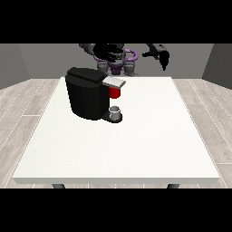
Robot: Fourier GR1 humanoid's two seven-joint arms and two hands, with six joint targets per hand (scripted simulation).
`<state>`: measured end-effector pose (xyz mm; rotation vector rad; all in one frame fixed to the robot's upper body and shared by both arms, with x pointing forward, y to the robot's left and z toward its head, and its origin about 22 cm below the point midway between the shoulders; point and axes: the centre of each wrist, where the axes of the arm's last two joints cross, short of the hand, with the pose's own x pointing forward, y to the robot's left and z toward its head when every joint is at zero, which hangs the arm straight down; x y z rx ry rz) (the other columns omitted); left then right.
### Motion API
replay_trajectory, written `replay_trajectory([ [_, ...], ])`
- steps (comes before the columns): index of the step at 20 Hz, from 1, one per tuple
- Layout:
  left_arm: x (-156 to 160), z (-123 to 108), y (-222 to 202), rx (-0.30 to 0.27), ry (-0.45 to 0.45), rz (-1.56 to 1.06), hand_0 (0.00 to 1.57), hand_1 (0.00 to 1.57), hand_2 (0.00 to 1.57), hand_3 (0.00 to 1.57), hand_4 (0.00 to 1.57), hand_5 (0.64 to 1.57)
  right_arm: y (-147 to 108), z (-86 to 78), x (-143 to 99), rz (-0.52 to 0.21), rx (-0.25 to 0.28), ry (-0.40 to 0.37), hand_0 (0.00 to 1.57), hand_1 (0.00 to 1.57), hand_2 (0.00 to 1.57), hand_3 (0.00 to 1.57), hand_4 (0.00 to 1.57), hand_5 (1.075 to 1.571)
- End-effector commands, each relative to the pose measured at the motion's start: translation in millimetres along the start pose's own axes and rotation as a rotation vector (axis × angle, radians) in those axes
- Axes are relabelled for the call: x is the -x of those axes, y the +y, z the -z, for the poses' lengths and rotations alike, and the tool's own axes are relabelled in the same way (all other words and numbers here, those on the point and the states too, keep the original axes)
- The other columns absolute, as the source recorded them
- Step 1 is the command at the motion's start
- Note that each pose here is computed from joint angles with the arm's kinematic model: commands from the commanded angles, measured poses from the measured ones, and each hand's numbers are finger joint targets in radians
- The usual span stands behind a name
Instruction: Insert the coffee pod into the coffee machine and close the lid
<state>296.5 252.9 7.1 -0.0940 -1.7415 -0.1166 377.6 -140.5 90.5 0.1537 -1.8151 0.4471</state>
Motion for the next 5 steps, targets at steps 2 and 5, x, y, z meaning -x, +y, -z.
replay_trajectory([
  [2,25,-27,0,-0.041,0.053,0.0,0.0,0.0,0.0,0.0,0.19,1.571,17,-33.5,24,0.166,0.001,-0.026,0.0,0.0,0.0,0.0,0.29,1.571],
  [5,29,-35,25,-0.089,0.091,-0.001,0.0,0.0,0.0,0.0,0.19,1.571,40,-78.8,55,0.189,0.061,0.055,0.0,0.0,0.0,0.0,0.16,1.571],
])
